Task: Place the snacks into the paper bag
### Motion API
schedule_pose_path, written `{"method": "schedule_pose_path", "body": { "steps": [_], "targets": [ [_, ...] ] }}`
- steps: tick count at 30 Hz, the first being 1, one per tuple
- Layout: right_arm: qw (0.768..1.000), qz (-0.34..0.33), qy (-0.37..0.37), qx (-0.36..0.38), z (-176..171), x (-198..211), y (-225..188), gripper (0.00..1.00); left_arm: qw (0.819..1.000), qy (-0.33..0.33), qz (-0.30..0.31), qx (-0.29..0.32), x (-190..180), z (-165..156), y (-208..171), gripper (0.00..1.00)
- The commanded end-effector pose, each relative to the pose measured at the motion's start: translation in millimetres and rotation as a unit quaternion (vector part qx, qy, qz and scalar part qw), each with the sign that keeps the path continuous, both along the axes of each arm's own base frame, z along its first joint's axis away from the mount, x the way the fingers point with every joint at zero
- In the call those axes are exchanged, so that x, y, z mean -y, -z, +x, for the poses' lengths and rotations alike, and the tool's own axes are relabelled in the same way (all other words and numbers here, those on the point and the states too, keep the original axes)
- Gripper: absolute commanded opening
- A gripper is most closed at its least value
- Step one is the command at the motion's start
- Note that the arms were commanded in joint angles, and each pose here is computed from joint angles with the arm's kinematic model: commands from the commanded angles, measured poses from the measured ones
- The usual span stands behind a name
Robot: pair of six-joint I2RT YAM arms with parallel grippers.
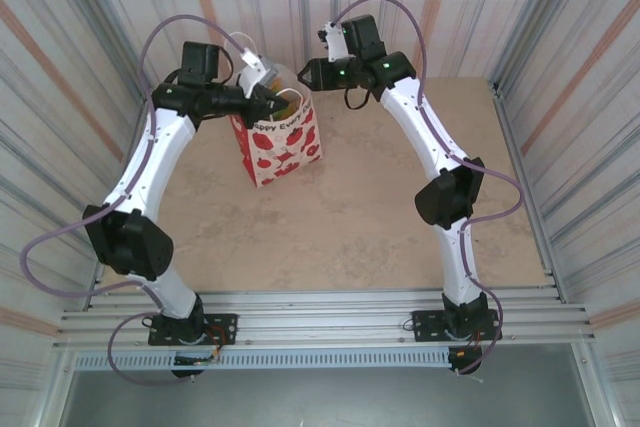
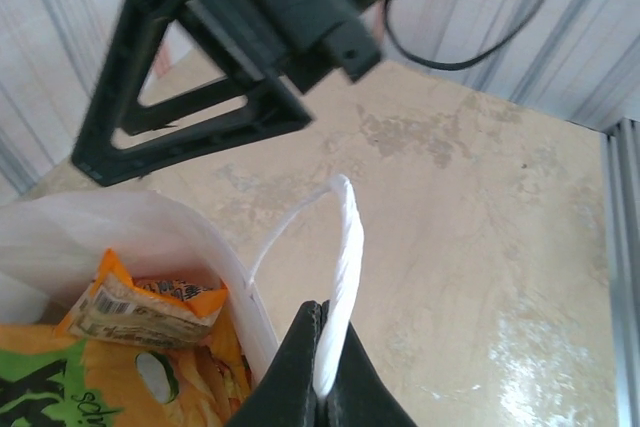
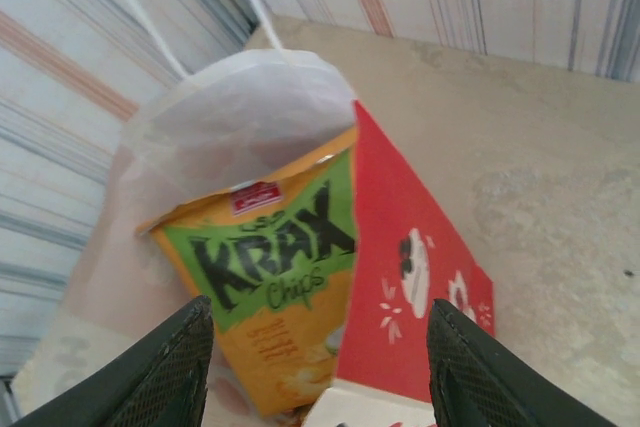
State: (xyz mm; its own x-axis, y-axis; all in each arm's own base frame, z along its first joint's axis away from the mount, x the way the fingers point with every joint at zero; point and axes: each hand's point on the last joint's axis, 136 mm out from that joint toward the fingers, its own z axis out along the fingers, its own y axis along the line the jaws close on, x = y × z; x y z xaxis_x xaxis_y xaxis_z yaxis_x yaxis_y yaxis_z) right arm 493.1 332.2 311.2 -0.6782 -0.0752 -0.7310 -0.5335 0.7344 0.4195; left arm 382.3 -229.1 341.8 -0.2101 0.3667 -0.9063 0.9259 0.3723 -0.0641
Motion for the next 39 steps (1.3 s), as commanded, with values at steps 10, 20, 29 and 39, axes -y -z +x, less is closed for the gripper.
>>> {"method": "schedule_pose_path", "body": {
  "steps": [10,20,29,39],
  "targets": [
    [0.996,-0.085,-0.014,-0.018,-53.9,21.6,-4.2,0.59,0.995,0.095,-0.003,0.029,33.8,-100.1,-25.6,0.01],
    [0.989,-0.134,-0.047,-0.038,-86.2,17.6,14.0,0.61,0.999,0.004,0.017,-0.039,24.8,-108.0,-12.5,0.59],
    [0.981,-0.178,-0.062,-0.043,-92.1,17.0,32.8,0.62,0.987,-0.129,0.006,-0.091,-2.7,-104.5,-13.0,0.68],
    [0.980,-0.175,-0.087,-0.048,-75.7,-6.0,57.9,0.60,0.955,-0.270,-0.002,-0.120,-44.0,-95.7,-0.7,0.70]
  ]
}}
